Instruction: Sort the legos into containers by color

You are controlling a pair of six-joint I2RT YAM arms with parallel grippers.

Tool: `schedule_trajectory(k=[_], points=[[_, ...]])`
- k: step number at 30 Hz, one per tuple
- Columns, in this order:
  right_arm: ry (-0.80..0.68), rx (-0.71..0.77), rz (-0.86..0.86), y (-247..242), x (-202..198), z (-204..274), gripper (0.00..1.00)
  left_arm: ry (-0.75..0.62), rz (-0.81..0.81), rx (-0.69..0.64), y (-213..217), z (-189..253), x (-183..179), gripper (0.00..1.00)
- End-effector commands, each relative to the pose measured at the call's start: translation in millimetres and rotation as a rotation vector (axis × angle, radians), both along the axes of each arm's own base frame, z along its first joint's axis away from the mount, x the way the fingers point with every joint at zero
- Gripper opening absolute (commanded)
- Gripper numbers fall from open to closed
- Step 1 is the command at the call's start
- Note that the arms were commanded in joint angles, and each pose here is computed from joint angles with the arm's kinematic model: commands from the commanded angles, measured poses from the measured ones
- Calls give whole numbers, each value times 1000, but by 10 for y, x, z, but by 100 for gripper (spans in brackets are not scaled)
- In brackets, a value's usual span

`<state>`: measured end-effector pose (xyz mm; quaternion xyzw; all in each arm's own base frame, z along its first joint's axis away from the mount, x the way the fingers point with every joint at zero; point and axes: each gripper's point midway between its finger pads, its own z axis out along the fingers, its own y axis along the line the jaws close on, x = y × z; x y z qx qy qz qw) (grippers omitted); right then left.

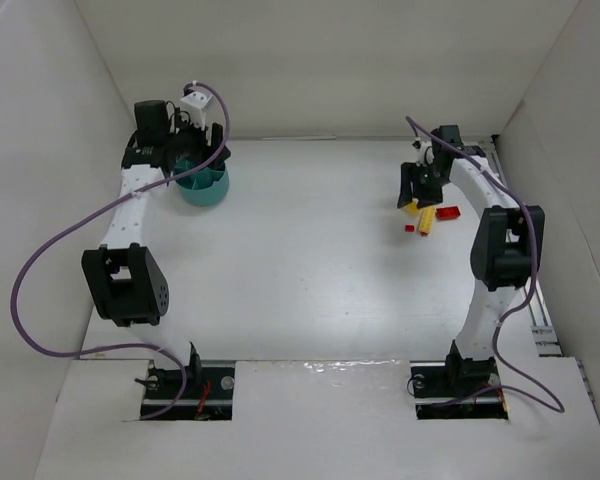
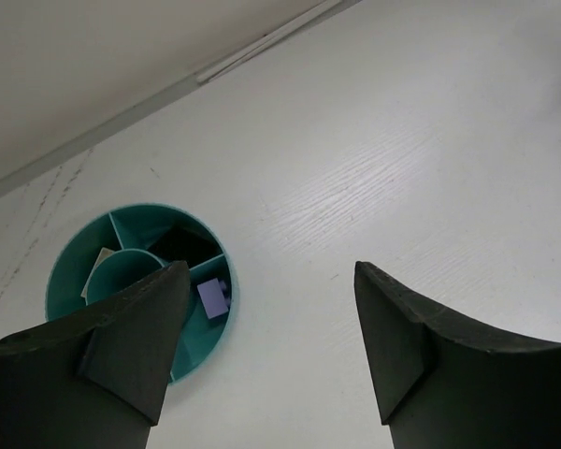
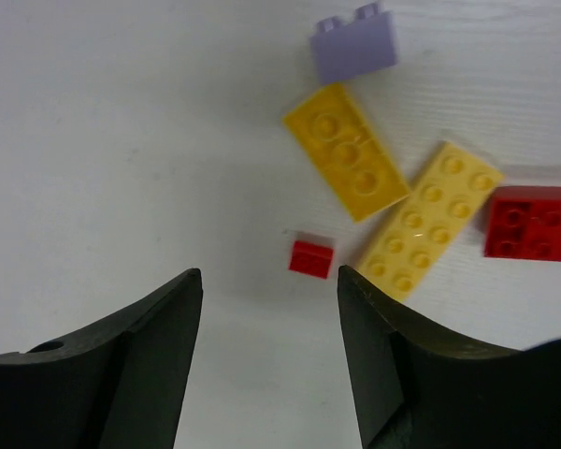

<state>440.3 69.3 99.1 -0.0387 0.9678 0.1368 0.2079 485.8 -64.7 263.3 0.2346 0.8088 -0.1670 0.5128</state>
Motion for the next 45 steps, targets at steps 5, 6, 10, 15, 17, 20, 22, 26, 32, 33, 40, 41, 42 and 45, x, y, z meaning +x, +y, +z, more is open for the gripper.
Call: schedule_trajectory(k=[5, 6, 10, 15, 17, 20, 22, 26, 32, 33, 40, 41, 42, 45], points=[[-236, -161, -140, -250, 664, 282, 69, -57, -16, -39, -87, 123, 46, 74], [-237, -189, -157, -303, 706, 255, 69, -57, -8, -35, -73, 120, 53, 77], [-247, -213, -139, -226, 945, 84, 70, -67, -8, -34, -73, 160, 62, 84], [-243, -237, -138, -254, 1070, -41, 70, -53, -3, -24, -56, 122, 46, 86], [-239, -262, -141, -297, 1091, -87, 70, -44, -3, -24, -56, 80, 61, 86], [-217, -279, -134, -317, 1085, -215, 70, -44, -3, -24, -56, 79, 61, 87], [-218, -283, -126, -320, 1102, -253, 70, -35, -3, -25, -55, 36, 75, 87], [-217, -288, -118, -322, 1120, -278, 63, -29, 2, -33, -59, 36, 73, 89], [-181, -290, -100, -314, 1068, -403, 37, -20, 2, -33, -58, -7, 87, 92], [-182, -295, -90, -319, 1068, -404, 35, -20, 2, -33, -58, -7, 87, 92], [-172, -271, -75, -274, 1001, -346, 20, -12, -54, -46, -136, -66, 52, 100], [-174, -236, -56, -205, 984, -276, 18, -18, -73, -46, -157, -59, 42, 100], [-205, -185, -77, -130, 1012, -54, 18, -24, -96, -49, -187, -45, 3, 100], [-224, 61, -7, 360, 912, 447, 17, -56, -227, -65, -344, -10, -176, 100]])
